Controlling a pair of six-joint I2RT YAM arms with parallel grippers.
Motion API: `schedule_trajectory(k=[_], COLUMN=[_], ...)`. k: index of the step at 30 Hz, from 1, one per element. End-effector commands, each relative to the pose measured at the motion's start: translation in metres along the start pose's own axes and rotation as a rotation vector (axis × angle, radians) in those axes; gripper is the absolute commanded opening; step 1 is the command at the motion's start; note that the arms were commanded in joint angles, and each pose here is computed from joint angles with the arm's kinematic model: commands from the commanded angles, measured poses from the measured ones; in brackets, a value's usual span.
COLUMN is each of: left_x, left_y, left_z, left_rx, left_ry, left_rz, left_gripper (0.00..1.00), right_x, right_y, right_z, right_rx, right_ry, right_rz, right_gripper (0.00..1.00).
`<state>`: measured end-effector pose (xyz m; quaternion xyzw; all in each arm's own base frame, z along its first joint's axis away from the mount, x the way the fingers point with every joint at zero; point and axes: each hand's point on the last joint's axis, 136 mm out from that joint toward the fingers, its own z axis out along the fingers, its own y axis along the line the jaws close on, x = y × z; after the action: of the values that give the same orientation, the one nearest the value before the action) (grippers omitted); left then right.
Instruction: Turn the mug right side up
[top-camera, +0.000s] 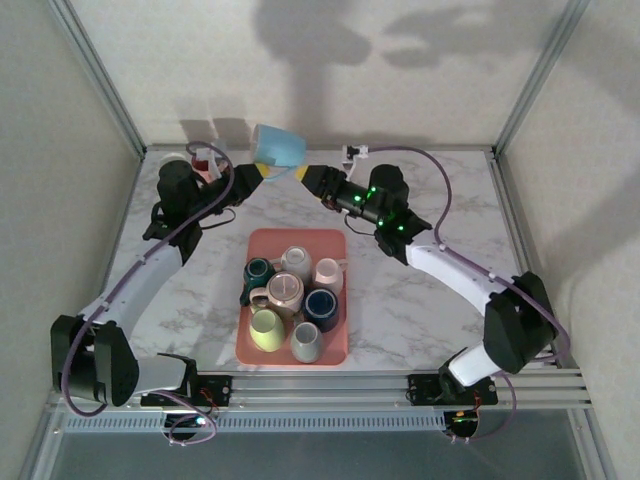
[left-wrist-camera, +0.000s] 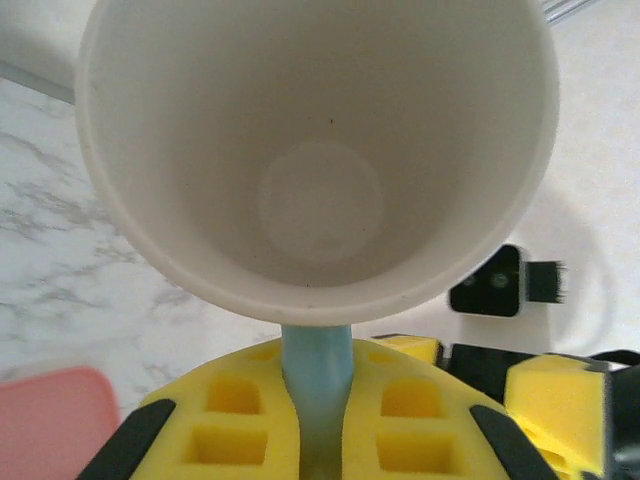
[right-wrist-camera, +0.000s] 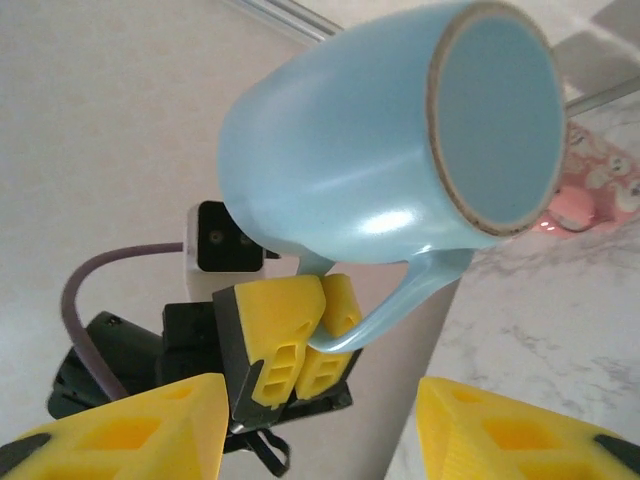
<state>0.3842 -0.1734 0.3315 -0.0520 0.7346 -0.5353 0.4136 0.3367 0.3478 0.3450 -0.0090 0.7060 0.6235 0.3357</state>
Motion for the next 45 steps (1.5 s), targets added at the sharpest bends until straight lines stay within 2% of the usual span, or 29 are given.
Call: schedule_trajectory(k=[1, 6, 12, 17, 24, 34, 39, 45], left_x=[-0.024, -0.028, -0.029, -0.037, -0.042, -0.048, -0.049, -0.056], left_y=[-0.037, -0.026, -0.006, 0.022, 0.052, 0.142, 0.178, 0.212], left_z=[-0.013, -0.018, -0.015, -0.015, -0.010, 0.008, 0.022, 0.034], left_rx=[-0.005, -0.114, -0.201, -0.330, -0.441, -0.747, -0.834, -0.924], left_ry=[-0.070, -0.075, -0.062, -0.083, -0.074, -0.004, 0.025, 0.038], left_rz=[0.271, 0.392, 0.429, 0.441, 0.454, 0.441, 0.436, 0.446], left_gripper=[0.00, 0.00, 0.00, 0.00, 0.00, 0.00, 0.00, 0.00], right_x=[-0.002, -0.001, 0.000, 0.003, -0.002, -0.001, 0.002, 0.001], right_y=[-0.010, -0.021, -0.041, -0.053, -0.058, -0.077, -0.095, -0.108], right_z=[-0.018, -0.038, -0.055, -0.066, -0.072, -0.070, -0.068, -0.059], right_rx=[0.096, 0.211, 0.344, 0.429, 0.441, 0.488, 0.537, 0.520], right_ry=[-0.008, 0.005, 0.042, 0.078, 0.086, 0.125, 0.168, 0.198], right_rz=[-0.088, -0.167, -0.216, -0.267, -0.273, -0.244, -0.209, -0.188], right_gripper=[0.54, 0.54, 0.54, 0.56, 0.58, 0.60, 0.60, 0.60])
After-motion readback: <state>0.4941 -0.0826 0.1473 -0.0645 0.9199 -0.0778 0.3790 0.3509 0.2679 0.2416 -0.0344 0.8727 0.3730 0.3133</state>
